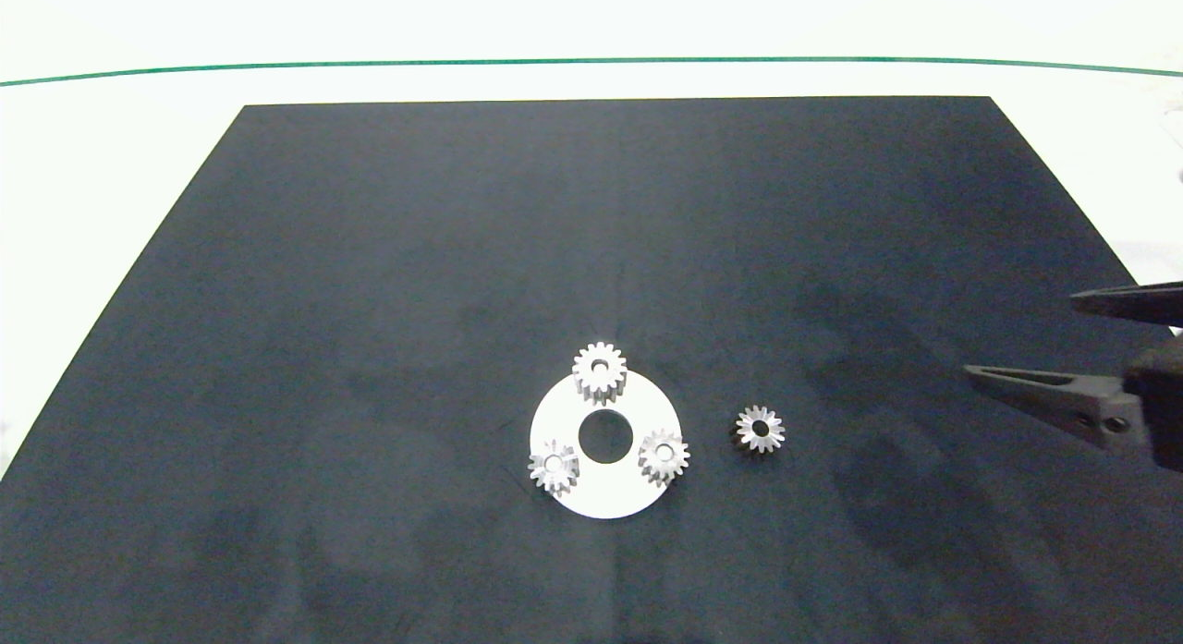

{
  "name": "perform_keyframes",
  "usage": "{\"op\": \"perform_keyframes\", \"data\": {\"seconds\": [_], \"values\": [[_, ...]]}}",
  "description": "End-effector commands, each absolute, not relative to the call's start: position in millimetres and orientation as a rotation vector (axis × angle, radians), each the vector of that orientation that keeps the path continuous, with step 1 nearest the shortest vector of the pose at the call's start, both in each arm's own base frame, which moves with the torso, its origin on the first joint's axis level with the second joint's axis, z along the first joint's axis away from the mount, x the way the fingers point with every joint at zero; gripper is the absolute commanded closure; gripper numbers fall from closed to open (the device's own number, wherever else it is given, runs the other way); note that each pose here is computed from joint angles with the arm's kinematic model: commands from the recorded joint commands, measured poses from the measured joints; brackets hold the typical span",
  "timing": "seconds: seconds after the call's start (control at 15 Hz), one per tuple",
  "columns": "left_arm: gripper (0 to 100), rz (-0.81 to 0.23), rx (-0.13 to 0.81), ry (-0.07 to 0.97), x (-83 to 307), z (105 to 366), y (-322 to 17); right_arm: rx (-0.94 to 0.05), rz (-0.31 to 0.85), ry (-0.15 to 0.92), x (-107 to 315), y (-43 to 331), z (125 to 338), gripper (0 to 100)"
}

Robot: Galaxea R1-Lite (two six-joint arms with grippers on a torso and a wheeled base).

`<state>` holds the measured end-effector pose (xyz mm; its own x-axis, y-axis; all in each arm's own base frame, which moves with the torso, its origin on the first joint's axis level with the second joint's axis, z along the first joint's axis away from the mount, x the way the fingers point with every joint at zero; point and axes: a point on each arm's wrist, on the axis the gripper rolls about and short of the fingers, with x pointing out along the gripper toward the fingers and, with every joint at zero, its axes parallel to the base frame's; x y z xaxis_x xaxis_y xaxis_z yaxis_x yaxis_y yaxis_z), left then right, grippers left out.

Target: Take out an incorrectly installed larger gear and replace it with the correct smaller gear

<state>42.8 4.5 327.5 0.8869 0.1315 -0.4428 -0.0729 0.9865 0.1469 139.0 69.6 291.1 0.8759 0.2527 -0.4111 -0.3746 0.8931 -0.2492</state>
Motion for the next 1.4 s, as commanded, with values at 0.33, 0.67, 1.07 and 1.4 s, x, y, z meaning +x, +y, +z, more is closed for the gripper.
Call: {"op": "perform_keyframes", "data": {"seconds": [0.33,0.67,1.07,1.4], "values": [[0,0.103,0.135,0.449,32,328,4,-0.447,0.526,0.433,205,163,288,0],[0,0.097,0.164,0.447,31,328,4,-0.510,0.586,0.510,222,202,288,0],[0,0.098,0.163,0.437,29,331,3,-0.557,0.630,0.556,242,251,272,0],[0,0.097,0.164,0.438,30,330,3,-0.518,0.628,0.565,260,278,261,0]]}}
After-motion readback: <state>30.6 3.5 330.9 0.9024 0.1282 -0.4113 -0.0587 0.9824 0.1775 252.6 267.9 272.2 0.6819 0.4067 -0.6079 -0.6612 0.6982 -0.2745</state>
